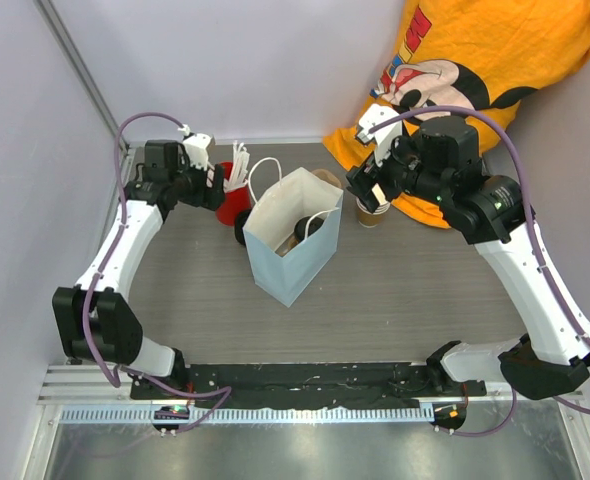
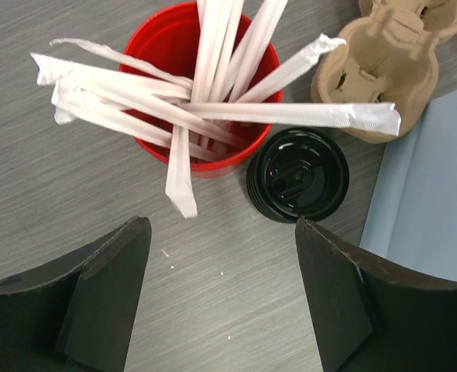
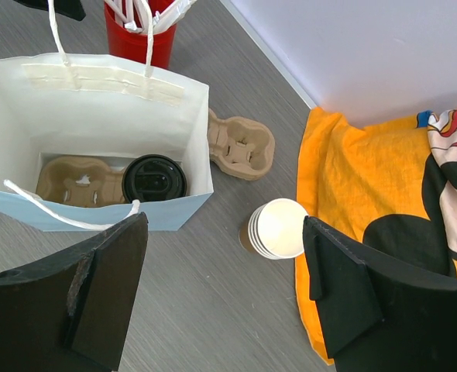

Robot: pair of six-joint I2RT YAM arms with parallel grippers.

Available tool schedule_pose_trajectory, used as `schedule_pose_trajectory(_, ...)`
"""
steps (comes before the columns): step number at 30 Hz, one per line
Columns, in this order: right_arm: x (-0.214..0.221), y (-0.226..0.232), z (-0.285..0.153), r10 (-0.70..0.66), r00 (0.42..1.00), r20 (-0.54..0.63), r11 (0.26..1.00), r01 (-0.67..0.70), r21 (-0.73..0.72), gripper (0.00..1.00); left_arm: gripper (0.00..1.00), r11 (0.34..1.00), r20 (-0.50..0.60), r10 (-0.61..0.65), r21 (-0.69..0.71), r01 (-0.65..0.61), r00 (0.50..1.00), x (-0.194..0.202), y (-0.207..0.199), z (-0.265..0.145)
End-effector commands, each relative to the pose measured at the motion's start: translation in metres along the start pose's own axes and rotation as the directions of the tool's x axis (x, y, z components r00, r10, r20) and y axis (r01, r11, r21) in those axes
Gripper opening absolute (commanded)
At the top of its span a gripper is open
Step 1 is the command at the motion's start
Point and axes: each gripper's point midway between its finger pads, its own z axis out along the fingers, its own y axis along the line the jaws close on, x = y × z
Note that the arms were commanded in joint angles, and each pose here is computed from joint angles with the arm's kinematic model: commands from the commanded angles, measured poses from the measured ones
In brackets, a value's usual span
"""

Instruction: Pack the takeout coffee

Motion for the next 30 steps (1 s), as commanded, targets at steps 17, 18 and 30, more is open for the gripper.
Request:
schedule_pose_trajectory(17, -0.013, -0.006, -0.009, 0.037, 0.997, 0.071, 0.999, -0.037, -0.001, 0.85, 0.61, 0.999, 0.100, 0.048, -0.002, -0.048, 0.994, -0.035, 0.010, 0.023)
schedule_pose_trajectory(18, -0.013, -0.006, -0.010, 0.039, 0.997, 0.073, 0.999, -0.039, -0.002, 0.85, 0.61, 0.999, 0.099, 0.051, -0.004, -0.051, 0.994, -0.035, 0.011, 0.024)
schedule_pose_trajectory(30, -0.011, -0.005, -0.008, 0.050, 0.996, 0.069, 0.999, -0.049, -0.018, 0.85, 0.43, 0.999, 0.086, 0.053, -0.014, -0.052, 0.995, -0.031, 0.015, 0.030)
